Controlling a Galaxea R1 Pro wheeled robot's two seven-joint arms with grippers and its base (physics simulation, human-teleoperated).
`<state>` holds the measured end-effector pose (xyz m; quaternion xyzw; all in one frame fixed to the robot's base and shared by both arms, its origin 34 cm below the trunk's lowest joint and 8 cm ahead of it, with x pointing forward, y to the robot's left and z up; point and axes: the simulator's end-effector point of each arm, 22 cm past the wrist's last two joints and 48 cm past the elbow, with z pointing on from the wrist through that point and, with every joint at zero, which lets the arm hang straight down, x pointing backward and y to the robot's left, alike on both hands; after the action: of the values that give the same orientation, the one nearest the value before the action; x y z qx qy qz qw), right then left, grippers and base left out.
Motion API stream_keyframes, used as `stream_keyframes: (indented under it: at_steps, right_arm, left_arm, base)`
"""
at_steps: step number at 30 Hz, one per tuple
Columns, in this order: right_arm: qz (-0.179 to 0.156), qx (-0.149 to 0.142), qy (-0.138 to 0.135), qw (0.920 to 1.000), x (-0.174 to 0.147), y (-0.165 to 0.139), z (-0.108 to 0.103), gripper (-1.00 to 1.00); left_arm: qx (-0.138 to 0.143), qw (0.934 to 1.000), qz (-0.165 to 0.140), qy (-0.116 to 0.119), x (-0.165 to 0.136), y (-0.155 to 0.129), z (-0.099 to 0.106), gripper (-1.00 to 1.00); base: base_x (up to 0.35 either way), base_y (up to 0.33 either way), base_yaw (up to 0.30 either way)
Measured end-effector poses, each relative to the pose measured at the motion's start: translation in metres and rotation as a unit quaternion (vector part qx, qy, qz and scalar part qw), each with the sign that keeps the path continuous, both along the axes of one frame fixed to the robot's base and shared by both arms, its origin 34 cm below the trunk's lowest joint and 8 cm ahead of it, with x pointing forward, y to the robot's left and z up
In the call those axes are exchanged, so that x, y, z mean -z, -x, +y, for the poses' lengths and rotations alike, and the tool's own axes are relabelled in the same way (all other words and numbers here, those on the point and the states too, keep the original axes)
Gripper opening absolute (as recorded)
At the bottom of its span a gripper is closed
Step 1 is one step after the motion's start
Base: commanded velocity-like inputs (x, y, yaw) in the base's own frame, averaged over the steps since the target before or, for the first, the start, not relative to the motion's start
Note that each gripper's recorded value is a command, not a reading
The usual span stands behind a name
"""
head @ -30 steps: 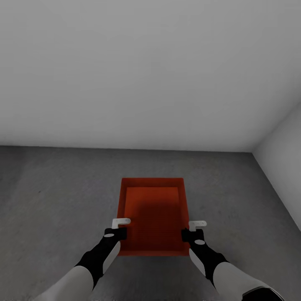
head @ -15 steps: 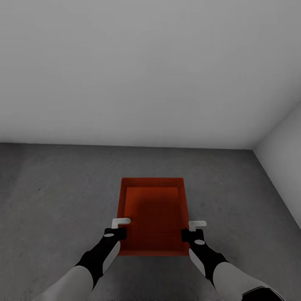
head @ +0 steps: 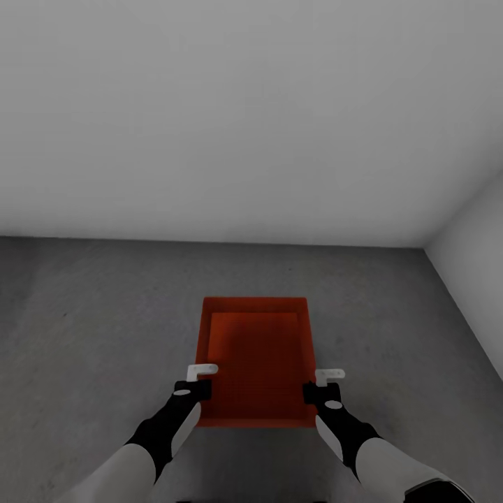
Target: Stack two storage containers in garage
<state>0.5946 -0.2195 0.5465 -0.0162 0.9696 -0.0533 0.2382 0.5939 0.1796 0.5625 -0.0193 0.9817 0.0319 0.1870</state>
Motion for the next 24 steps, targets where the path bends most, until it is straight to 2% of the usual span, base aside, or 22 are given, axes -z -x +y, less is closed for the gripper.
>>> stream_keyframes:
  at_steps: [12, 24]
  right_arm:
    - [0.0, 0.0, 0.0, 1.0, -0.0001, 0.0, 0.0003, -1.0]
    - [0.0, -0.001, 0.001, 1.0, 0.0003, -0.0001, -0.0003, -1.0]
  left_arm:
    - [0.0, 1.0, 0.0, 0.0, 0.0, 0.0002, 0.0003, -1.0]
    - [-0.001, 1.0, 0.0, 0.0, 0.0007, 0.0006, -0.0002, -1.0]
  base:
    - [0.283, 0.0, 0.0]
    - [0.032, 0.0, 0.0]
